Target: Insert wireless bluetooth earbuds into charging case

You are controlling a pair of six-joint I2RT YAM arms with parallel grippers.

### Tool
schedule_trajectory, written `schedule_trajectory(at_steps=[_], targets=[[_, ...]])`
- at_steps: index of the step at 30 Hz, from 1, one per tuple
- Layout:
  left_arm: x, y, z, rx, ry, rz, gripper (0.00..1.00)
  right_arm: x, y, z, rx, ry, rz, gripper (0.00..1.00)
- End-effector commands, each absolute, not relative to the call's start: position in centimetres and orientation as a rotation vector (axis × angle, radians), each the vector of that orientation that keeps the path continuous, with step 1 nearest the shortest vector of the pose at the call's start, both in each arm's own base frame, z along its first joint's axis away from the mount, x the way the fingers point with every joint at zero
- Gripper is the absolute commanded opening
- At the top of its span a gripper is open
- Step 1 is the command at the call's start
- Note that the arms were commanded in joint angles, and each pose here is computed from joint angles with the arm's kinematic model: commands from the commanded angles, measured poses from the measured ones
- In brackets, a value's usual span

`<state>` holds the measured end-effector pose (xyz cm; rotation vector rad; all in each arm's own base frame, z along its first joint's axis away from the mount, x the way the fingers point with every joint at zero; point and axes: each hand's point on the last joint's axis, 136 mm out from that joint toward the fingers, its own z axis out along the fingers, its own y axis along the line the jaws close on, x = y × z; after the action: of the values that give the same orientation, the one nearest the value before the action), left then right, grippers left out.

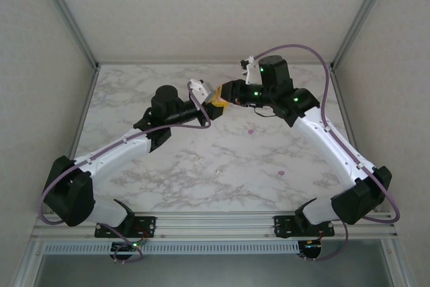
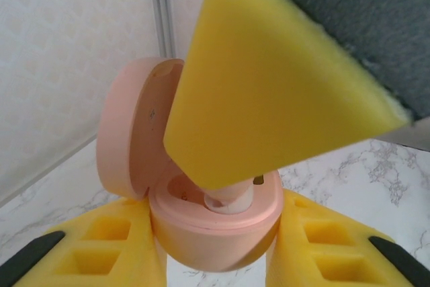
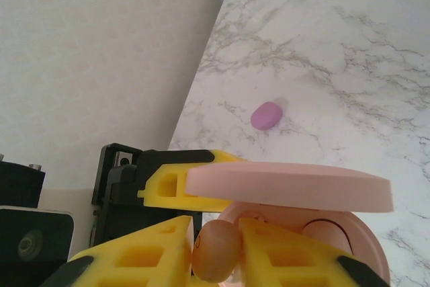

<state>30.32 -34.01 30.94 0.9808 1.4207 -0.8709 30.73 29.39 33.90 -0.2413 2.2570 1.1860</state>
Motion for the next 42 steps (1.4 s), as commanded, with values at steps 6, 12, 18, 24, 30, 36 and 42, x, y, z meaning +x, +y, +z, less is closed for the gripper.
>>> schedule_trajectory(at_steps=[6, 12, 18, 24, 30, 36, 42], targets=[[29.7, -34.7, 35.5, 0.961, 1.274, -0.892, 0.2, 30.5, 28.5, 33.2, -0.248, 2.312, 1.073, 0.3], [29.7, -34.5, 35.4, 0.956, 1.276, -0.876, 0.19, 30.5, 28.2, 33.2, -0.234, 2.32, 1.055, 0.3], [29.7, -34.4, 35.4, 0.957, 1.278, -0.871, 0.19, 30.2, 28.1, 33.9, -0.241, 2.31, 1.061, 0.33], [29.7, -34.4, 35.0, 0.962, 1.29, -0.867, 0.19, 29.6, 27.7, 35.3, -0.251, 2.272, 1.075, 0.36], [29.7, -34.3, 34.9, 0.969, 1.295, -0.862, 0.19, 29.2, 27.3, 36.5, -0.253, 2.235, 1.077, 0.38], [29.6, -34.2, 34.4, 0.98, 1.31, -0.846, 0.19, 28.3, 26.6, 39.3, -0.283, 2.116, 1.096, 0.38], [29.1, -33.9, 34.2, 0.995, 1.315, -0.841, 0.19, 30.6, 22.3, 38.8, -0.085, 2.101, 0.864, 0.41]])
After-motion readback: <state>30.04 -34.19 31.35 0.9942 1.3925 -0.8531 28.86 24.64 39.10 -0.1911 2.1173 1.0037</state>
